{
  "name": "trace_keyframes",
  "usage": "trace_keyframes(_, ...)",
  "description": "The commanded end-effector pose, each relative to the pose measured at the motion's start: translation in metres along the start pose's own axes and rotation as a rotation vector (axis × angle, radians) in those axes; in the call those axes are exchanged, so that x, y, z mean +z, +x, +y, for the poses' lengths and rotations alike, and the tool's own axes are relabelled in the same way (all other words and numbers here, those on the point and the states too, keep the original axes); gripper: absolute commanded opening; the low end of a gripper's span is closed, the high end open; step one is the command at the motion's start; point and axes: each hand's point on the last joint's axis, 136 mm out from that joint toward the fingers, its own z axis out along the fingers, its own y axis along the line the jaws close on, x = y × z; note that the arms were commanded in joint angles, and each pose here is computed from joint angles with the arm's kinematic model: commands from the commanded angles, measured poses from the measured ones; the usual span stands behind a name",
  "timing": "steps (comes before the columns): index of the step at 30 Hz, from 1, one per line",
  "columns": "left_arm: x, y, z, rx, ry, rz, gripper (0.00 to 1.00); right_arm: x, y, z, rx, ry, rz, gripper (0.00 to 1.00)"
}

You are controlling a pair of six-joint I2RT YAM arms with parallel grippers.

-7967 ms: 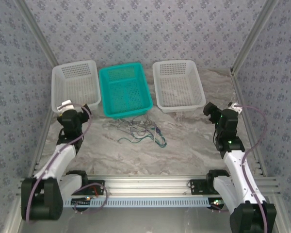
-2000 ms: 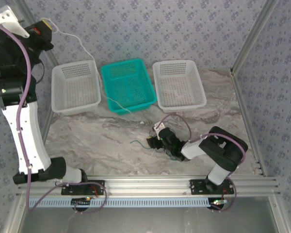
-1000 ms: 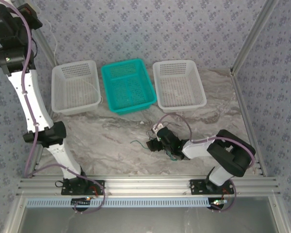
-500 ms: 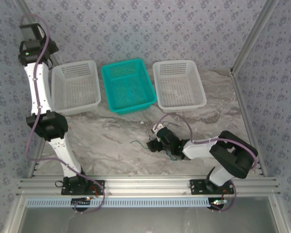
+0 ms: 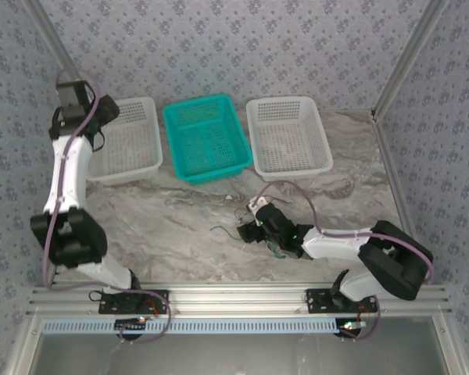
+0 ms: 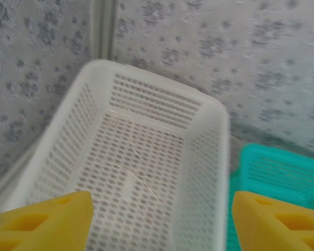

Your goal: Untangle the cables

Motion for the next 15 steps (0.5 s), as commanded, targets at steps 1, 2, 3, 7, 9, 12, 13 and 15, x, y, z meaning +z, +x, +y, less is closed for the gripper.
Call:
trace_keyframes(1,-0.057,0.006,-0.071,-0.04,0.311,-0.09,0.69,-0.016,-0.018,-0.004,0.023,0.028,-0.029,0.88)
trace_keyframes(2,-0.066,0.021,-0.083,-0.005,0.343,-0.078,0.68,-0.021,-0.022,-0.005,0.027,0.035,-0.04,0.9)
trace_keyframes(3,-0.077,0.041,-0.098,0.051,0.38,-0.065,0.67,-0.027,-0.028,-0.007,0.035,0.04,-0.057,0.91)
trace_keyframes(7,-0.106,0.124,-0.144,0.223,0.52,0.061,0.62,-0.051,-0.049,-0.016,0.088,0.029,-0.117,0.93)
trace_keyframes(9,-0.117,0.171,-0.158,0.307,0.589,0.17,0.61,-0.06,-0.05,-0.028,0.161,0.033,-0.12,0.93)
trace_keyframes(12,-0.128,0.244,-0.164,0.4,0.626,0.357,0.55,-0.068,-0.039,-0.057,0.31,0.085,-0.086,0.94)
trace_keyframes(13,-0.132,0.269,-0.166,0.408,0.647,0.425,0.53,-0.069,-0.034,-0.065,0.353,0.09,-0.071,0.93)
trace_keyframes(15,-0.139,0.317,-0.167,0.413,0.687,0.558,0.53,-0.069,-0.024,-0.077,0.407,0.101,-0.04,0.92)
